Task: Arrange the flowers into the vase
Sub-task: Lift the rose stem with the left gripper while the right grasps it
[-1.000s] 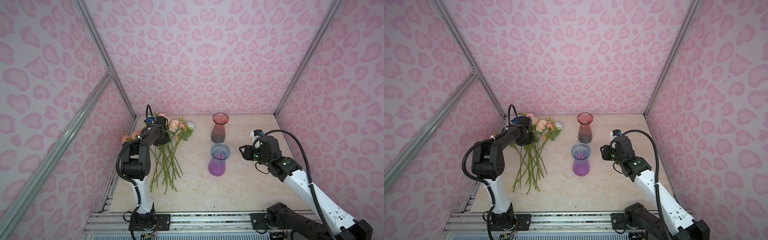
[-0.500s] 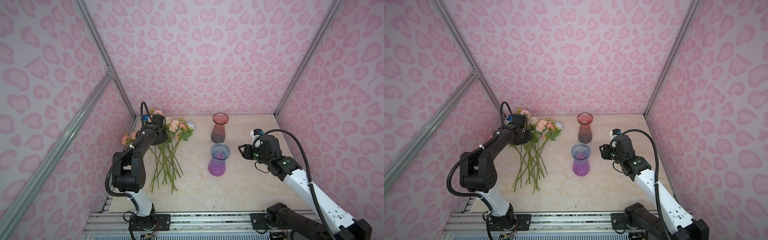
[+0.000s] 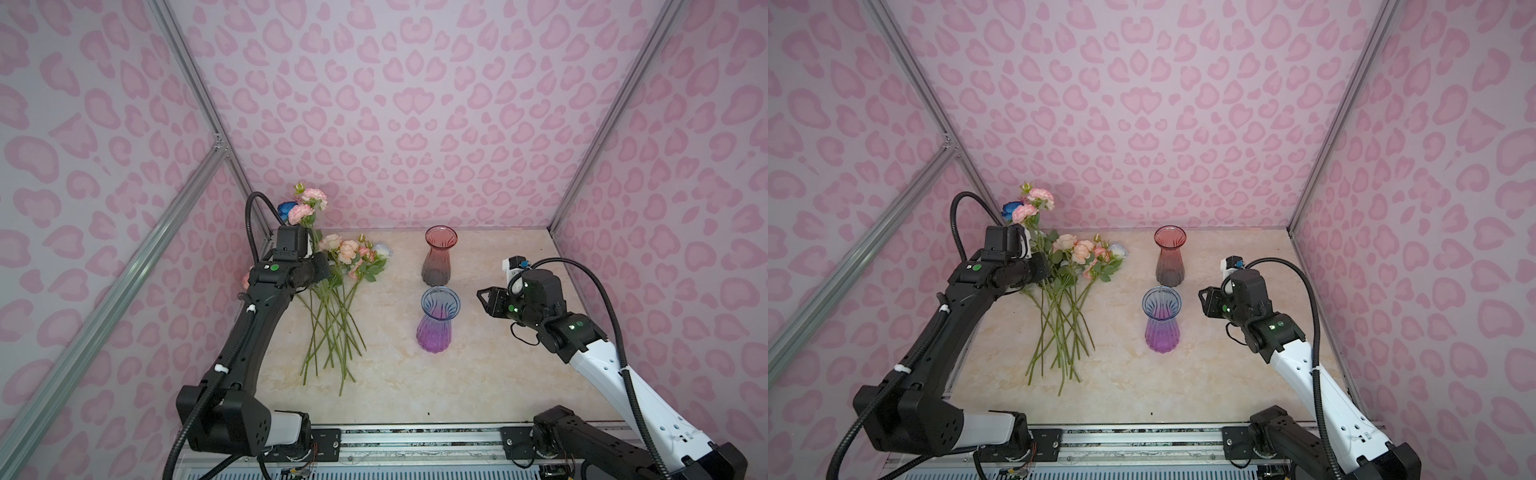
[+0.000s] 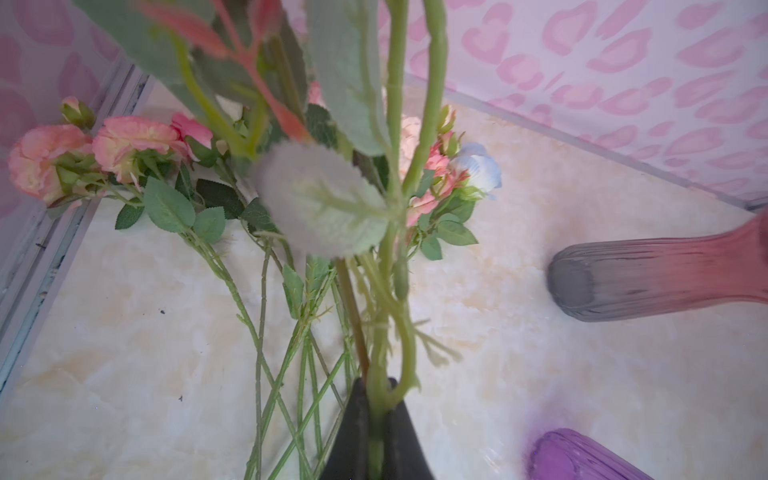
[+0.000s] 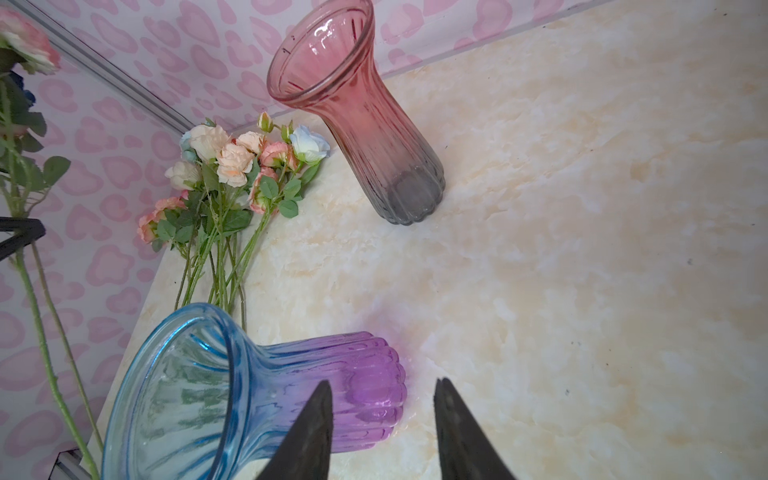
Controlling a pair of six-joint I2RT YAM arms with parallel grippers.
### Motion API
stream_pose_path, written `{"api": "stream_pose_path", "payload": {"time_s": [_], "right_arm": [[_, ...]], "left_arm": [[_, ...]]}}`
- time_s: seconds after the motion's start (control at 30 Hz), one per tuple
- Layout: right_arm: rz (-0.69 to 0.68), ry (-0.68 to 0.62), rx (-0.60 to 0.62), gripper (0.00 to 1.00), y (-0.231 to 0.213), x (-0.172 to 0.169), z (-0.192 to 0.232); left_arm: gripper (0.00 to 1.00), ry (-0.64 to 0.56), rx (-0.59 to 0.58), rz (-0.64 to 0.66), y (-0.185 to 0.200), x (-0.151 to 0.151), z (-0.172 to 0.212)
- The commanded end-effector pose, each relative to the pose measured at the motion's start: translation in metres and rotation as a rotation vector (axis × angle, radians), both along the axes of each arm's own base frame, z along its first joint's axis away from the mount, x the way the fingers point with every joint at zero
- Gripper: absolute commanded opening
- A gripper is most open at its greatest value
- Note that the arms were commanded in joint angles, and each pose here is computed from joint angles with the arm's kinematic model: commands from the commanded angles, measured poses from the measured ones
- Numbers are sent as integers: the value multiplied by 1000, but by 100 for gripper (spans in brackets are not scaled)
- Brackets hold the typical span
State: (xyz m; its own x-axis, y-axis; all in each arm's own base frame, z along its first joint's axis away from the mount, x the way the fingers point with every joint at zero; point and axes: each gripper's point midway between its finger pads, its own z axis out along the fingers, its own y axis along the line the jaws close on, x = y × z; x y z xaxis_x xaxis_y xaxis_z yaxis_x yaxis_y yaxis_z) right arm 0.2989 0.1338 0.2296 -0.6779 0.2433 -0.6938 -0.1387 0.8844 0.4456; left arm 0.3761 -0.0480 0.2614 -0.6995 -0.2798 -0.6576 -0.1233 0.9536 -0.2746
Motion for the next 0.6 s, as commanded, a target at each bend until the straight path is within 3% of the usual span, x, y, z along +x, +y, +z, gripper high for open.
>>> {"api": "stream_pose_path", "payload": {"time_s": [0.0,0.3,0.4,0.57], "right_arm": [[8,-33,16,42,1,-1,7],[-8,-135,58,44,-3,-6,28],[19,-138,72,44,3,-8,31],[228,-232,95,47,50,-25,73]], "left_arm": [[3,-117,-67,-92,-18,-5,34],[3,-398,-126,-206,-49,-30,128],[3,-421,-162,-237,-59,-31,131],[3,-387,-287,-321,-84,-27,116]]}}
